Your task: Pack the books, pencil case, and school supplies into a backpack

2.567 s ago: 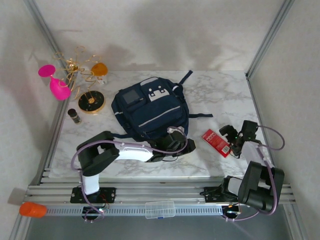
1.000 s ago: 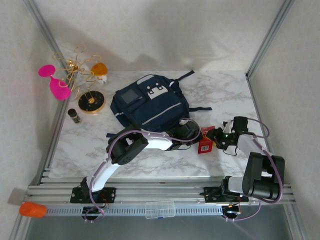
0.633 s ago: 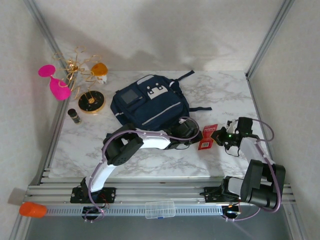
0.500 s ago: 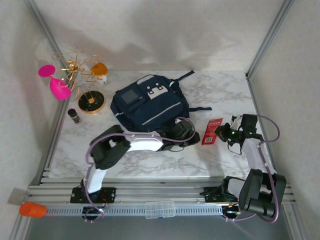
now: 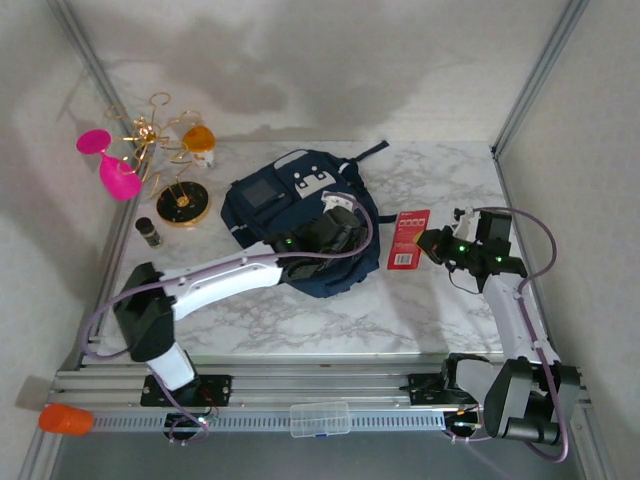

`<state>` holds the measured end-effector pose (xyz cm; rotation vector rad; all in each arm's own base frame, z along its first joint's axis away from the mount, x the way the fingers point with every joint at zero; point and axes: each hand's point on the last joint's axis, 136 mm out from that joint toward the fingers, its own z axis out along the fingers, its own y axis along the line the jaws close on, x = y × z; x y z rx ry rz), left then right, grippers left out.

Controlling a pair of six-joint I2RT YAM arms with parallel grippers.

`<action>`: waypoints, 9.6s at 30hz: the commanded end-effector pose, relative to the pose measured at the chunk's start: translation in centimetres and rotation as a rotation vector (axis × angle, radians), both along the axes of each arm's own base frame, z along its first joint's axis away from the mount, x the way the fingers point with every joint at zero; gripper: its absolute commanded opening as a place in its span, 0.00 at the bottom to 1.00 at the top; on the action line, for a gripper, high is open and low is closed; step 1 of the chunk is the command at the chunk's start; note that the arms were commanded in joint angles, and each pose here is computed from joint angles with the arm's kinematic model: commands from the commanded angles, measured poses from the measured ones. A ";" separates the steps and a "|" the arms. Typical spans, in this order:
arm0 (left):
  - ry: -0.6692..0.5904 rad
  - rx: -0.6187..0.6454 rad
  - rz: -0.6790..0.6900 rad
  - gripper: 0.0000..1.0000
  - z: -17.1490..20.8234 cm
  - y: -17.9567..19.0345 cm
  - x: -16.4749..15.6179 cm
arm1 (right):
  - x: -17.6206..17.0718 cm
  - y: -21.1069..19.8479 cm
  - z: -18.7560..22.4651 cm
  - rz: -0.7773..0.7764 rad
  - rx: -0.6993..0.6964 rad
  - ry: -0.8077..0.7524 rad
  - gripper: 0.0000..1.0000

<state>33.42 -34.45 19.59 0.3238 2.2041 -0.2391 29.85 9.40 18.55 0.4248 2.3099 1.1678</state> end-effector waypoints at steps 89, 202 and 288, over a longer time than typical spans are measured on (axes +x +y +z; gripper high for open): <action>0.116 -0.491 0.127 0.20 4.4 -0.3 3.6 | 3.2 15.9 -3.0 0.077 -0.082 -0.109 0.26; 0.263 -0.872 0.733 0.00 -7.3 13.6 1.5 | -3.8 18.0 -6.2 0.333 -0.711 -0.189 0.00; 0.269 -0.682 0.473 0.43 -6.2 12.2 0.0 | 4.1 12.5 -2.6 0.296 -0.691 -0.371 0.55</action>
